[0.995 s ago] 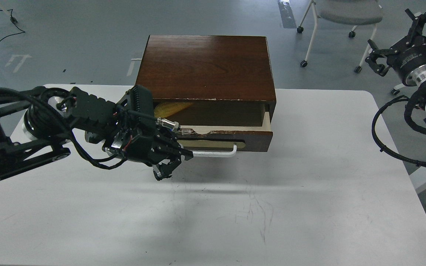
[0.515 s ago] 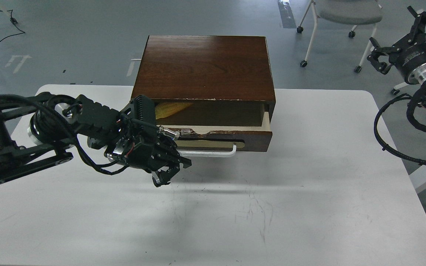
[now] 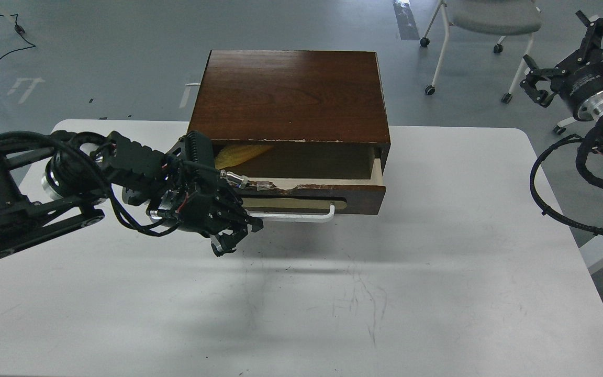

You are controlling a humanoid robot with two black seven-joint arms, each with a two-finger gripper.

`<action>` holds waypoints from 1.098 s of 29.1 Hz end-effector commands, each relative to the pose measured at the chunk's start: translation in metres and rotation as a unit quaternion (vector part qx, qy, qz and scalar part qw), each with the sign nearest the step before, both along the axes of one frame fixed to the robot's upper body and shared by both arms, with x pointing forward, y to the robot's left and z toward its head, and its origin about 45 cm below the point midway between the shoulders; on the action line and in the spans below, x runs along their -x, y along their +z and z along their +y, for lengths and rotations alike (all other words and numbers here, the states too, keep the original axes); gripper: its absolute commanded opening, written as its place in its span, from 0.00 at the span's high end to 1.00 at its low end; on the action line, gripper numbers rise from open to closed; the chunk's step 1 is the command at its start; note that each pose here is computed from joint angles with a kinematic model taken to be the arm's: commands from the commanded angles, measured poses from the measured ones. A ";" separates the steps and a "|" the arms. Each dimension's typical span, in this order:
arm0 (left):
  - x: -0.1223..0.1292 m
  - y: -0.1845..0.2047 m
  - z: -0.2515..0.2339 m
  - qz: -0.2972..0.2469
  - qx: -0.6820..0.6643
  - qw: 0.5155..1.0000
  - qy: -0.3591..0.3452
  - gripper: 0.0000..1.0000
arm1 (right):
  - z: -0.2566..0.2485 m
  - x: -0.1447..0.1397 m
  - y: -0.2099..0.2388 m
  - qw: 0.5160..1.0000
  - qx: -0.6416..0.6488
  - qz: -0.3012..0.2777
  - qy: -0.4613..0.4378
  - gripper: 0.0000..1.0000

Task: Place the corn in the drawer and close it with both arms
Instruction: 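Push the drawer front with the left gripper into the box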

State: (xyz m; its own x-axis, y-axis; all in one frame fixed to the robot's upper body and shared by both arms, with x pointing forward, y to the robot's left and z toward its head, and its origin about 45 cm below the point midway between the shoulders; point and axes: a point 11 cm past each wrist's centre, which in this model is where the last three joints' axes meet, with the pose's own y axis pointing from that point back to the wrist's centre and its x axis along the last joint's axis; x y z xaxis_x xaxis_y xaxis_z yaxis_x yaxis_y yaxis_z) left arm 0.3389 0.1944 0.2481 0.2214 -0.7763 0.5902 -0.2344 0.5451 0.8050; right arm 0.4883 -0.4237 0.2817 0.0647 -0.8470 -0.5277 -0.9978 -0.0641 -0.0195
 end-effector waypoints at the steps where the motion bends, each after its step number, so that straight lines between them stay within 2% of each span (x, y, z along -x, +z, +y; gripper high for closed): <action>1: -0.002 0.003 0.000 -0.004 0.001 1.000 0.001 1.00 | 0.001 0.000 0.001 1.000 0.000 -0.001 0.001 0.00; 19: -0.015 0.007 0.002 -0.014 0.000 1.000 0.016 1.00 | 0.008 -0.004 0.005 1.000 -0.003 -0.006 0.009 0.00; 32: -0.034 0.009 0.001 -0.028 0.000 0.999 0.031 1.00 | 0.009 -0.004 0.006 1.000 -0.002 -0.006 0.010 0.00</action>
